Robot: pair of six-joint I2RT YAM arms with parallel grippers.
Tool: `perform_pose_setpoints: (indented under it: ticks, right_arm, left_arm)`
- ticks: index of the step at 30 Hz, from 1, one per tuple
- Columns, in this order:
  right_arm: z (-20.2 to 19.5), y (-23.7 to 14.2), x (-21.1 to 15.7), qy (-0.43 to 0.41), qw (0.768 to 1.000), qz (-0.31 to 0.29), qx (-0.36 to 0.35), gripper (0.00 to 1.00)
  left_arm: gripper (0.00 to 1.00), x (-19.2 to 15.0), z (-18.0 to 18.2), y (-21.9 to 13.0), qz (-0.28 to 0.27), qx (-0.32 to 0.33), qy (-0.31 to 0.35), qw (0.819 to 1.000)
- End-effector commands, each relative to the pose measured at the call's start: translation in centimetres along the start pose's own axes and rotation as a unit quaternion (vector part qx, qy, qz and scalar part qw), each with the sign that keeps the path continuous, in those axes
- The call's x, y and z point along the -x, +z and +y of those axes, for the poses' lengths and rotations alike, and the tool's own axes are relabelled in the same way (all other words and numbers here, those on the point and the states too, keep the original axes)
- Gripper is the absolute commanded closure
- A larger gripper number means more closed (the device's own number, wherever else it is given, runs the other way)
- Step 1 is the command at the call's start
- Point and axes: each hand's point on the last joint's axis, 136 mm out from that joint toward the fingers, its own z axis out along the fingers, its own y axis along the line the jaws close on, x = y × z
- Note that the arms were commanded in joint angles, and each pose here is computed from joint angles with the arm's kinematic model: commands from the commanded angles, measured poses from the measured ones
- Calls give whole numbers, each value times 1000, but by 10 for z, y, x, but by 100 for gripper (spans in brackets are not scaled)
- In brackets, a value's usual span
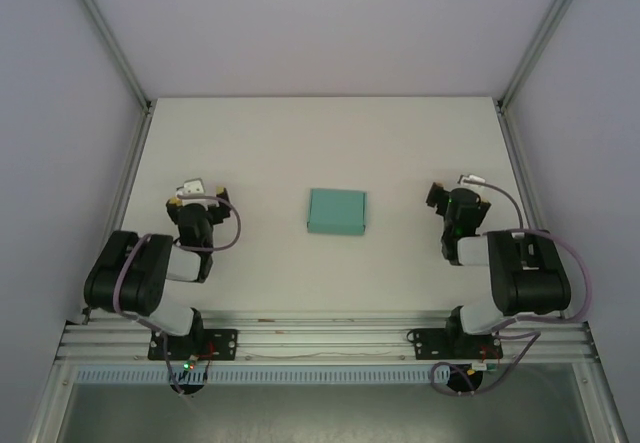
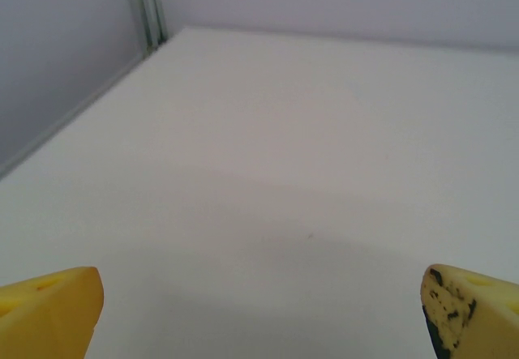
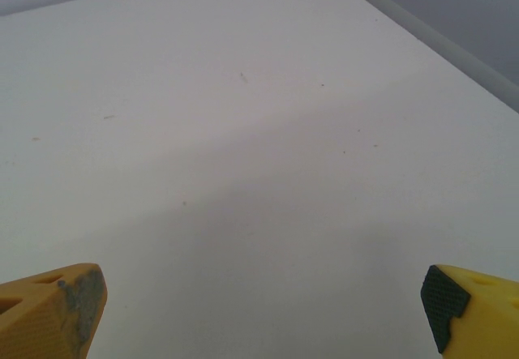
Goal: Assemble paper box
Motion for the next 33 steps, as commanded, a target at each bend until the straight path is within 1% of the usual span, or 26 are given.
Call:
perform_pose_setpoints:
  ticks: [1, 2, 3, 4, 7, 9, 10, 13, 15, 33]
  right_arm:
    - [7, 3, 19, 24, 999, -25, 19, 0]
    - [7, 3, 18, 21, 1000, -13, 17, 0]
    - [7, 3, 20, 23, 999, -21, 18, 0]
    - [8, 3, 20, 25, 999, -27, 20, 0]
    - [7, 3, 19, 21, 999, -18, 18, 0]
    - [7, 2, 19, 22, 999, -23, 19, 0]
    - [7, 2, 19, 21, 999, -20, 18, 0]
    - [7, 2, 19, 22, 999, -22, 20, 0]
    - [8, 2, 19, 22, 999, -22, 20, 0]
    - [8, 2, 19, 21, 999, -21, 20, 0]
  left_arm:
    - [0, 31, 5, 13, -29, 19, -20, 999]
    - [0, 34, 4, 11, -47, 11, -20, 999]
    - [0, 35, 7, 11, -40, 19, -27, 999]
    - [0, 32, 6, 13, -21, 20, -25, 999]
    - [0, 33, 7, 12, -36, 19, -24, 999]
    - [0, 31, 6, 13, -22, 20, -24, 999]
    - [0, 33, 7, 12, -32, 19, -23, 999]
    - [0, 31, 6, 13, -23, 19, -24, 999]
    - [0, 32, 7, 13, -29, 20, -23, 999]
    - [0, 32, 6, 13, -26, 19, -23, 999]
